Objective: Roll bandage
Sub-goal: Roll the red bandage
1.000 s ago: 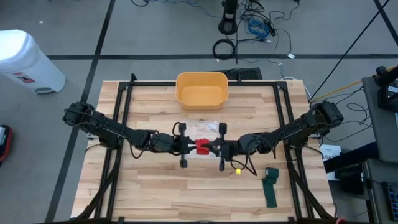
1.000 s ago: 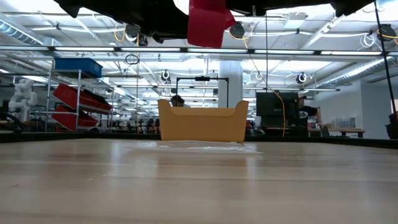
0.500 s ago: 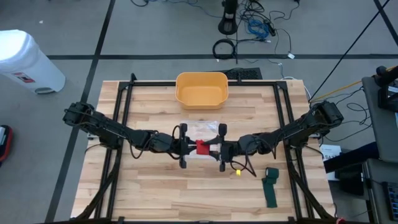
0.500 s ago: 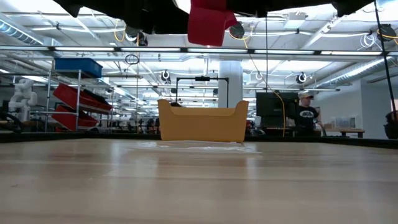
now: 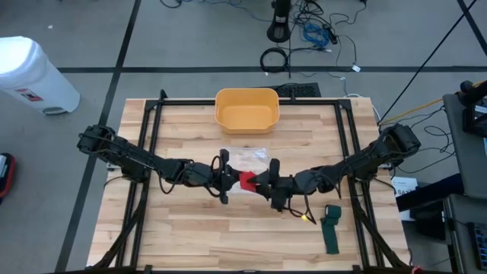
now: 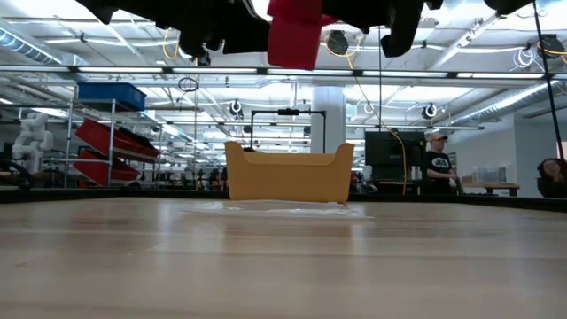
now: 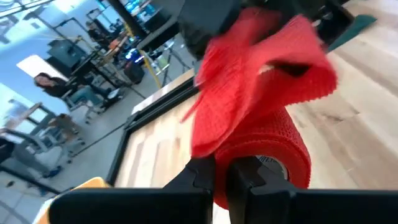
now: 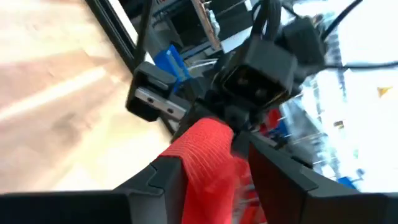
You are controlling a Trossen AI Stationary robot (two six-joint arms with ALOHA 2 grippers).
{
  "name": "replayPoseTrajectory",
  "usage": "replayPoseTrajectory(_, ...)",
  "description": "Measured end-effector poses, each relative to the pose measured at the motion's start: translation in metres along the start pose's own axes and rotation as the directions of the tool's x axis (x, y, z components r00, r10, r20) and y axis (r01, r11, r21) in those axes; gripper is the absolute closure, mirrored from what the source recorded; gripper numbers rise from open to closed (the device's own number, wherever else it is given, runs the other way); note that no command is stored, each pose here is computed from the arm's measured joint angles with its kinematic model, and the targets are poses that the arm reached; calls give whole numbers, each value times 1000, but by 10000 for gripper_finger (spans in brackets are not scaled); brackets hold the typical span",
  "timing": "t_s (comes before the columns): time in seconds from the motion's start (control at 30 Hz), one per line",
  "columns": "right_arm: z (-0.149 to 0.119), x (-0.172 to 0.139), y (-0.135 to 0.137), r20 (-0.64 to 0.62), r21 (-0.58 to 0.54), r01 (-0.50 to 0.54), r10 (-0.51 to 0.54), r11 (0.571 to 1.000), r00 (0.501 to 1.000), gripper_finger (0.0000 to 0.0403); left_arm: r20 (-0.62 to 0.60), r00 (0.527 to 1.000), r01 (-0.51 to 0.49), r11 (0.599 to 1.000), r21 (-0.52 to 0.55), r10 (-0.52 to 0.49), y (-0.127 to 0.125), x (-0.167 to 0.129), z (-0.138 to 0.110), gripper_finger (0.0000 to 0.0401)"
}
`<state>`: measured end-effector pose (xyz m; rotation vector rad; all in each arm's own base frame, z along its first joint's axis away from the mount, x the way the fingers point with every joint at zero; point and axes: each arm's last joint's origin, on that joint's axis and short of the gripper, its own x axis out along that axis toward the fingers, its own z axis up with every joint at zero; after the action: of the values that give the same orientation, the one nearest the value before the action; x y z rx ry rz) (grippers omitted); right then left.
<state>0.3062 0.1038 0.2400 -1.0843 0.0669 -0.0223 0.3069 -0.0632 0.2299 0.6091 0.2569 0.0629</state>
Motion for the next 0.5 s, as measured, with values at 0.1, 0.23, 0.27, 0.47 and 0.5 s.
replayPoseTrajectory(0.1,5,-2,2,14,-112,0,2,994,1000,248,-16,1000,-26,999,40,27,1,0,-1,388)
replayPoseTrajectory(0.23,5,-3,7,-3,-178,-40,40,983,999,248,-21,998,-58,996,65,59,2,0,0,388)
replayPoseTrajectory(0.27,4,-3,8,-10,-159,-42,41,986,999,248,-16,998,-64,995,74,66,3,0,1,388)
replayPoseTrajectory(0.47,2,-4,13,-46,-12,-88,87,996,995,248,2,997,-77,993,94,77,4,0,3,388)
replayPoseTrajectory(0.5,2,-4,14,-52,21,-94,95,995,994,248,2,997,-78,992,103,78,4,0,3,388)
